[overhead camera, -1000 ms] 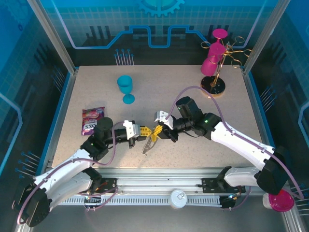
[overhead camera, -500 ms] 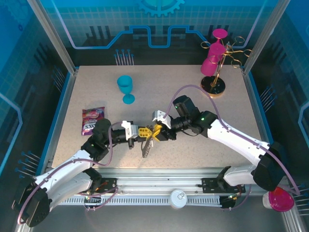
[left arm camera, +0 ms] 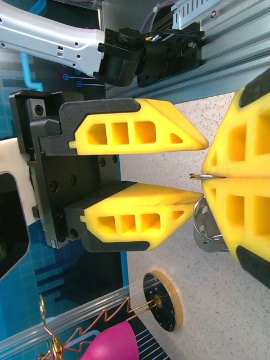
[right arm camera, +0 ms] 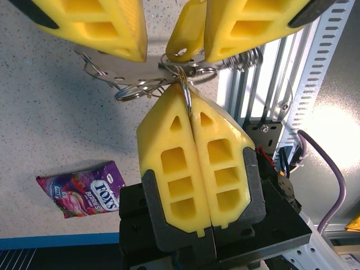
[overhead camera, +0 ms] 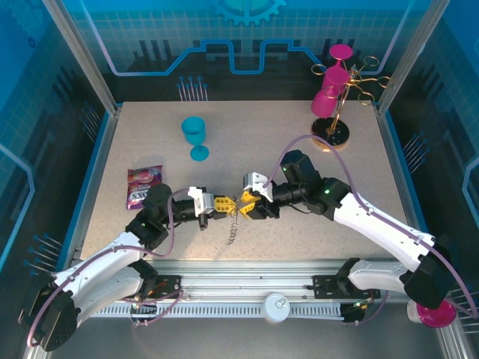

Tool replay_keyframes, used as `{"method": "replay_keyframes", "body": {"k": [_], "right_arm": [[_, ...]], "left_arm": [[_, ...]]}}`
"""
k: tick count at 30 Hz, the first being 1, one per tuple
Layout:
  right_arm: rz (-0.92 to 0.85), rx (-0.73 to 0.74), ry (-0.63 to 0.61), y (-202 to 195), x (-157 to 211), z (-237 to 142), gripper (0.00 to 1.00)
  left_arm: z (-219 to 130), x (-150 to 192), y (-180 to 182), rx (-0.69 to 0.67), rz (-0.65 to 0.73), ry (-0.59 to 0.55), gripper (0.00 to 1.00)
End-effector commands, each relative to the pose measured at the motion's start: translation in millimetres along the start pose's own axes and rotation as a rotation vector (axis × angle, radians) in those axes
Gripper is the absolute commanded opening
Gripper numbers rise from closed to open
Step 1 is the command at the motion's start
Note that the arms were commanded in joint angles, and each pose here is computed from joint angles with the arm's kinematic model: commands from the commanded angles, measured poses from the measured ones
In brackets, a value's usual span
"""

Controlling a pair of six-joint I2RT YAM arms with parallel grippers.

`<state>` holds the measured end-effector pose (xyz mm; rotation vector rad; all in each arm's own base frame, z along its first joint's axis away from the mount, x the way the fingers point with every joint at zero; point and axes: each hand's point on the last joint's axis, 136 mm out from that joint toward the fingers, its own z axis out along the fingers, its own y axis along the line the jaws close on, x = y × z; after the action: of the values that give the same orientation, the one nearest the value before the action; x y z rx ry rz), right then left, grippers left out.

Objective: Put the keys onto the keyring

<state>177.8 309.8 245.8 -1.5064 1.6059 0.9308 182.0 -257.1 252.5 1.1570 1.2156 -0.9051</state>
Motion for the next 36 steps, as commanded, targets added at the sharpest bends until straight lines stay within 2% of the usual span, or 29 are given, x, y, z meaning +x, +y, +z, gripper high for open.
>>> {"method": "replay_keyframes", "body": {"k": [1, 6, 9, 17, 20, 23, 28, 29, 32, 36], "right_arm": [[-0.030, -0.005, -0.041, -2.8, -9.3, 1.1, 0.32], [-0.034, -0.002, -0.058, -5.6, -13.6, 5.2, 0.32], [-0.036, -0.004, -0.058, -6.1, -13.8, 6.8, 0.28], [-0.038, -0.005, -0.050, -4.9, -12.6, 7.1, 0.00], [-0.051, -0.005, -0.025, -4.1, -12.4, 5.1, 0.00], [-0.063, -0.009, 0.026, -3.7, -10.3, 3.1, 0.00], [-0.074, -0.036, 0.132, 0.7, -0.6, 5.8, 0.00], [-0.076, -0.043, 0.138, 1.8, -0.6, 6.5, 0.00], [-0.080, -0.053, 0.143, 3.2, -2.4, 8.6, 0.00], [-0.090, -0.063, 0.181, 3.9, 0.5, 14.3, 0.00]], "left_arm": [[-0.3, -8.4, -1.1, 0.002, 0.044, -0.026, 0.00], [-0.2, -7.8, -1.5, 0.005, 0.042, -0.023, 0.00], [-0.2, -7.5, -1.3, 0.004, 0.042, -0.023, 0.00], [0.0, -5.7, -0.3, -0.002, 0.036, -0.013, 0.00], [1.1, 5.4, 3.0, -0.014, 0.026, 0.041, 0.01], [1.6, 20.7, 4.1, -0.011, 0.019, 0.131, 0.08], [1.1, 29.7, 7.1, -0.018, 0.021, 0.190, 0.21], [0.9, 31.4, 7.0, -0.016, 0.027, 0.202, 0.20], [-0.6, 34.6, 5.9, -0.006, 0.041, 0.233, 0.10], [-0.7, 31.9, 6.4, -0.009, 0.045, 0.226, 0.12]]}}
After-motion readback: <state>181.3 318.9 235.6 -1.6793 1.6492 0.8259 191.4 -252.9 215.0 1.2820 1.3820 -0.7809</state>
